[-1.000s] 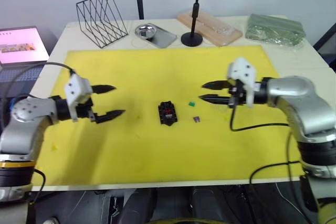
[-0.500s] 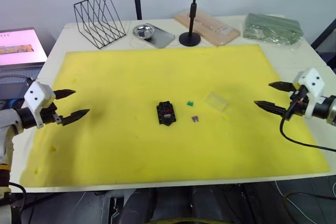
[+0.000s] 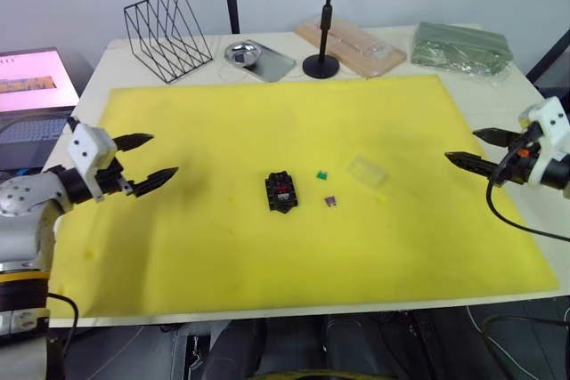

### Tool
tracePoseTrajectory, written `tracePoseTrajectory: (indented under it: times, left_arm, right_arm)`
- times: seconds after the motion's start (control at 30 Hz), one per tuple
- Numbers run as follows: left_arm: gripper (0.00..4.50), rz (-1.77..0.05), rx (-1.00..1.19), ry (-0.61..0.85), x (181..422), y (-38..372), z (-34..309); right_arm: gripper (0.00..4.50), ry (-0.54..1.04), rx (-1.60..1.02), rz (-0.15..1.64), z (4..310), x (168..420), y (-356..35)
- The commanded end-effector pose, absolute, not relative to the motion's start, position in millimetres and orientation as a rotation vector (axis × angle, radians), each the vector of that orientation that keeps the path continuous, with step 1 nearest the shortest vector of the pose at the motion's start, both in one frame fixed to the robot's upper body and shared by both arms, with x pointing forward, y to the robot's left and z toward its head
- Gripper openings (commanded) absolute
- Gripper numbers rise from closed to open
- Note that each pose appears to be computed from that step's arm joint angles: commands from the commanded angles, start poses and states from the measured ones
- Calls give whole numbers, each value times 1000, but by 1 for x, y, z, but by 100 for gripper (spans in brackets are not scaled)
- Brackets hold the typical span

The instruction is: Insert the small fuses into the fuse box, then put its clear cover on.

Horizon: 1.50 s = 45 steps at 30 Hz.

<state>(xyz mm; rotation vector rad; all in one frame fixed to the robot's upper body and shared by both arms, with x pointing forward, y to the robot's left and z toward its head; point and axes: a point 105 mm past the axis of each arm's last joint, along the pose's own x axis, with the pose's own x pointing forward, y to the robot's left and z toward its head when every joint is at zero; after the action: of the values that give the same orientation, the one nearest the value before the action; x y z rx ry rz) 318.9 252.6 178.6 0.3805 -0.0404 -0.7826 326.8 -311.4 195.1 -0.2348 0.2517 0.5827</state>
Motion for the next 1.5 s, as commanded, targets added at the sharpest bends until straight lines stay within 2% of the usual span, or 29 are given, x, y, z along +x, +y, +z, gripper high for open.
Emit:
tracePoseTrajectory:
  times: [0.03,0.2,0.37,0.6,0.73,0.97,1.17,1.3,1.4,1.5]
  left_arm:
    - [450,-843,382,-86,311,240,202]
    - [450,-1033,375,-30,292,215,208]
    - [450,-1164,394,-52,279,190,208]
    - [450,-1346,403,-122,243,148,192]
    - [450,-1361,413,-141,240,147,190]
    - [450,-1331,392,-194,247,138,186]
    - [450,-1360,420,-245,245,124,183]
    - [450,-1407,424,-264,240,108,176]
    - [450,-1401,410,-276,246,102,171]
    - [450,-1394,394,-273,250,97,165]
  right_arm:
    - [449,226,-190,668,213,326,-288]
    - [449,243,-128,744,215,325,-263]
    - [449,289,-98,806,216,319,-243]
    - [449,388,70,952,220,296,-203]
    - [449,430,170,1034,223,282,-179]
    - [449,526,215,1131,206,258,-150]
    - [449,589,300,1108,195,257,-151]
    - [449,627,353,1041,184,259,-166]
    - [449,622,455,953,178,272,-182]
    - [449,631,468,940,174,276,-186]
